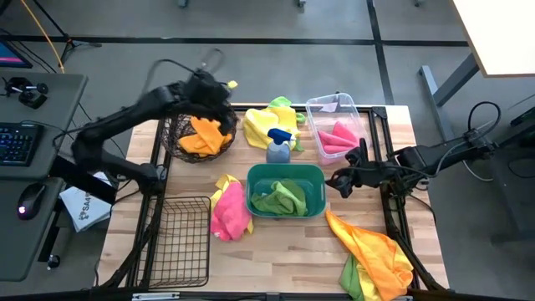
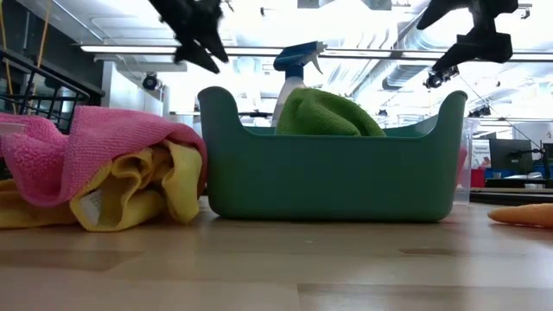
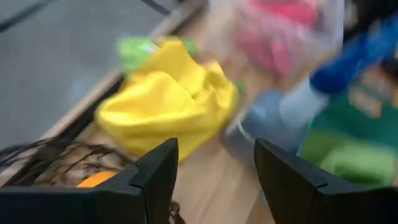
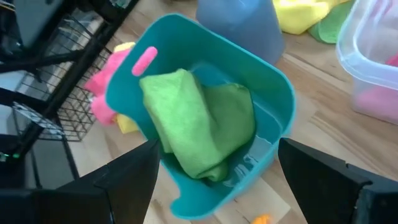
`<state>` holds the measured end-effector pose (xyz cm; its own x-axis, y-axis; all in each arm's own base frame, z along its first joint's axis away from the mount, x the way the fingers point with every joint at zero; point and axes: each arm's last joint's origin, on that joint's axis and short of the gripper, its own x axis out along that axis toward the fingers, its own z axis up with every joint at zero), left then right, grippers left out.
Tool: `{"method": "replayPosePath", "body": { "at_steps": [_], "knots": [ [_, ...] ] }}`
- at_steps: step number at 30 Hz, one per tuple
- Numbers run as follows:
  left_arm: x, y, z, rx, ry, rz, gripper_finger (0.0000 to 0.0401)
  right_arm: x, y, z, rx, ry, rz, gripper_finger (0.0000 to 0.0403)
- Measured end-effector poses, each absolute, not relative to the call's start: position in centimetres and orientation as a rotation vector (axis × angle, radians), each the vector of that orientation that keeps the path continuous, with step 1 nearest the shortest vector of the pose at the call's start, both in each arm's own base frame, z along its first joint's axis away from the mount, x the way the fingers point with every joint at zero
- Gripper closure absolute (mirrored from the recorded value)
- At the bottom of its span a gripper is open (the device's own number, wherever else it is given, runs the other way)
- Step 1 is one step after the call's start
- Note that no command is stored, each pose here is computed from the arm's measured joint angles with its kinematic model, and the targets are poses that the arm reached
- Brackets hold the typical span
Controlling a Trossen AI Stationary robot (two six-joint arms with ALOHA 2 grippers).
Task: Sort microfiber towel by color & place in baskets
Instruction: Put the yellow towel into the wire basket
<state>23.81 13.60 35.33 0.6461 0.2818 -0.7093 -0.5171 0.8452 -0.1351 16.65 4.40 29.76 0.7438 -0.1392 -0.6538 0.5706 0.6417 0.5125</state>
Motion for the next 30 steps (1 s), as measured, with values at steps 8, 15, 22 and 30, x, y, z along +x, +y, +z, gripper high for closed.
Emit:
{"method": "replayPosePath", "body": {
  "at_steps": [8, 15, 22, 30],
  "knots": [
    [31.0, 14.4, 26.0, 0.087, 1.118, 0.146, 0.0201, 17.0, 4.4, 30.1, 0.834, 0.527, -0.47, 0.008],
    [34.6, 15.8, 20.3, 0.32, 1.21, 0.149, 0.0201, 17.1, 4.2, 30.3, 0.865, 0.464, -0.512, 0.008],
    [36.3, 17.5, 18.1, 0.398, 1.162, 0.24, 0.0201, 17.1, 4.1, 30.4, 0.873, 0.433, -0.54, 0.008],
    [36.6, 17.7, 15.7, 0.445, 1.224, 0.145, 0.0204, 17.1, 4.1, 30.4, 0.872, 0.43, -0.542, 0.008]
  ]
}}
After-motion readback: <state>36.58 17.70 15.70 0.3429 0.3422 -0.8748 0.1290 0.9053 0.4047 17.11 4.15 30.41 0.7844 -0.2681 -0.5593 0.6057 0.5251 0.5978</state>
